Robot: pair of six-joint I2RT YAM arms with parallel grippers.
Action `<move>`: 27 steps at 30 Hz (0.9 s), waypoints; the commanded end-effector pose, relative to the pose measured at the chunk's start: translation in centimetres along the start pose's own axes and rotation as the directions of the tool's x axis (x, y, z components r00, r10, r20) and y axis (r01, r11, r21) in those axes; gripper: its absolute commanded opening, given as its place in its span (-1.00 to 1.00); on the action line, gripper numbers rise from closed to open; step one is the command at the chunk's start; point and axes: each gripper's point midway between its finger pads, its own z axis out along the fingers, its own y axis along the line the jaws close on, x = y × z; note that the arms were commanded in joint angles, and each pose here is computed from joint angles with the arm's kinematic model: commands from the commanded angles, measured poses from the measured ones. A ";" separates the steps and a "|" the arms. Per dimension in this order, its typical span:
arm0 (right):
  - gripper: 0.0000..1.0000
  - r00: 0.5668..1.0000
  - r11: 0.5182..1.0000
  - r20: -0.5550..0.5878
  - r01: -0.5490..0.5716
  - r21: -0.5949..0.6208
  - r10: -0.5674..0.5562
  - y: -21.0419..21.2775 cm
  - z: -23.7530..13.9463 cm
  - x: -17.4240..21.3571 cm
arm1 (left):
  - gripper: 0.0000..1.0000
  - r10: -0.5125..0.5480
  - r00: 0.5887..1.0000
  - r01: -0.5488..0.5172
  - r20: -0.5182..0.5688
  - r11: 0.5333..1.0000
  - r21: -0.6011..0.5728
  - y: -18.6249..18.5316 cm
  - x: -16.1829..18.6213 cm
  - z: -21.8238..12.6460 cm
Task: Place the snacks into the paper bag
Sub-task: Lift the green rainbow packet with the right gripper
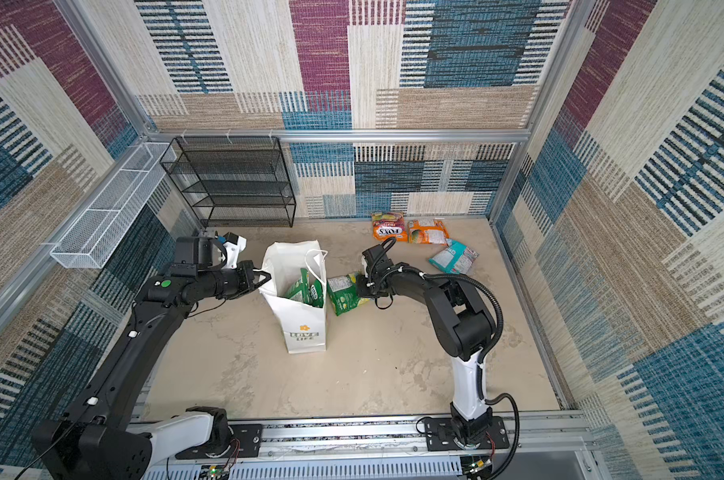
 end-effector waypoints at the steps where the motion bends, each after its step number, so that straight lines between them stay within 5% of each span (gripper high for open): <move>1: -0.79 1.000 1.000 -0.001 -0.016 -0.027 0.016 0.8 -1.4 0.3 | -1.00 0.016 1.000 -0.017 0.013 0.999 0.041 -0.8 -0.5 0.0; 15: -1.00 0.949 0.999 0.315 -0.023 -0.048 0.037 3.7 -15.2 -5.0 | -1.00 0.028 1.000 -0.028 0.001 0.990 0.140 -2.6 -0.3 -0.1; 27: -1.00 0.754 0.994 0.656 0.041 -0.106 0.039 8.9 -32.7 -8.8 | -1.00 0.033 0.999 -0.034 0.008 0.988 0.151 -2.9 -0.3 -0.5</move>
